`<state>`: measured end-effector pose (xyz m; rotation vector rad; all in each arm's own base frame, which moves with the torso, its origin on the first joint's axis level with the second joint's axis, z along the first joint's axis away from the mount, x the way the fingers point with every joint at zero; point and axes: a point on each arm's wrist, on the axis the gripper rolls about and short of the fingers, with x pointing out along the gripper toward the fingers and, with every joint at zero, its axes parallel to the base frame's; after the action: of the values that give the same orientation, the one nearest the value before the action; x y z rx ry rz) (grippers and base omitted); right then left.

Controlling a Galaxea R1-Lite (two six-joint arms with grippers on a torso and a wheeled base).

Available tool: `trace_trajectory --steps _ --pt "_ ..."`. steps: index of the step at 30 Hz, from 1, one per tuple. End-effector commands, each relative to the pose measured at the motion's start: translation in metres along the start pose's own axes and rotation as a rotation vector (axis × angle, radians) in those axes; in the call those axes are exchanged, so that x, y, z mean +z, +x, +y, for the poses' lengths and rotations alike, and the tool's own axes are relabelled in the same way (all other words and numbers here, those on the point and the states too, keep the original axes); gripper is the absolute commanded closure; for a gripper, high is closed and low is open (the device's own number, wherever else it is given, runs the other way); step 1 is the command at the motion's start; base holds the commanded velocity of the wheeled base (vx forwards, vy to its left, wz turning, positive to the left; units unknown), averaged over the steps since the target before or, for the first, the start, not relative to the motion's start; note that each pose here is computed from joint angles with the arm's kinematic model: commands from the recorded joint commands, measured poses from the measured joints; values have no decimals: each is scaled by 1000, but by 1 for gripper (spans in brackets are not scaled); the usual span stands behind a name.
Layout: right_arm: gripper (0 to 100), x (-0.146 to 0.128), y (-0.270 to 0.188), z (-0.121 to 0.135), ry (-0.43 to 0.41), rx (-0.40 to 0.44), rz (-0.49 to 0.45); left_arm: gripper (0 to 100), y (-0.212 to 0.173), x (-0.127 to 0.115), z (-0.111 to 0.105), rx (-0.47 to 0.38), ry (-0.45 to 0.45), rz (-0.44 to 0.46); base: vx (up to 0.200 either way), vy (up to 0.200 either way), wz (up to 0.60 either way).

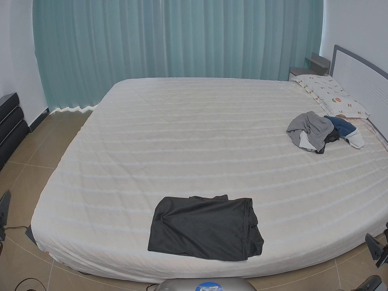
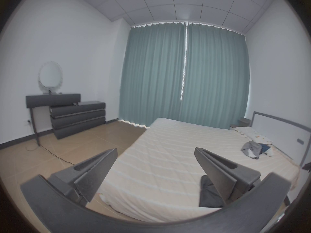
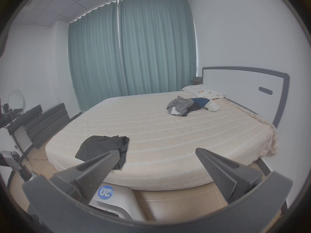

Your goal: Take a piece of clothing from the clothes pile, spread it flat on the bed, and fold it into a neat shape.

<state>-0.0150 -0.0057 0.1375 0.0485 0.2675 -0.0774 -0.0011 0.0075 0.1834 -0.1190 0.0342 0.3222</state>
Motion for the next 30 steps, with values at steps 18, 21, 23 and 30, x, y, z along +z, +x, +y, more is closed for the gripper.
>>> trace_trajectory --steps 18,21,23,30 --pt "0 -51 0 -1 -42 -77 -294 0 -13 -83 12 24 60 -197 0 0 0" --pt "0 -52 5 1 -104 -14 -368 0 -13 -83 12 17 58 -195 0 0 0" --pt "0 -54 6 2 -111 -1 -347 0 -13 -84 11 -20 62 -185 0 0 0" --pt "0 -56 7 2 -52 11 -326 0 -12 -96 10 -90 67 -67 0 0 0"
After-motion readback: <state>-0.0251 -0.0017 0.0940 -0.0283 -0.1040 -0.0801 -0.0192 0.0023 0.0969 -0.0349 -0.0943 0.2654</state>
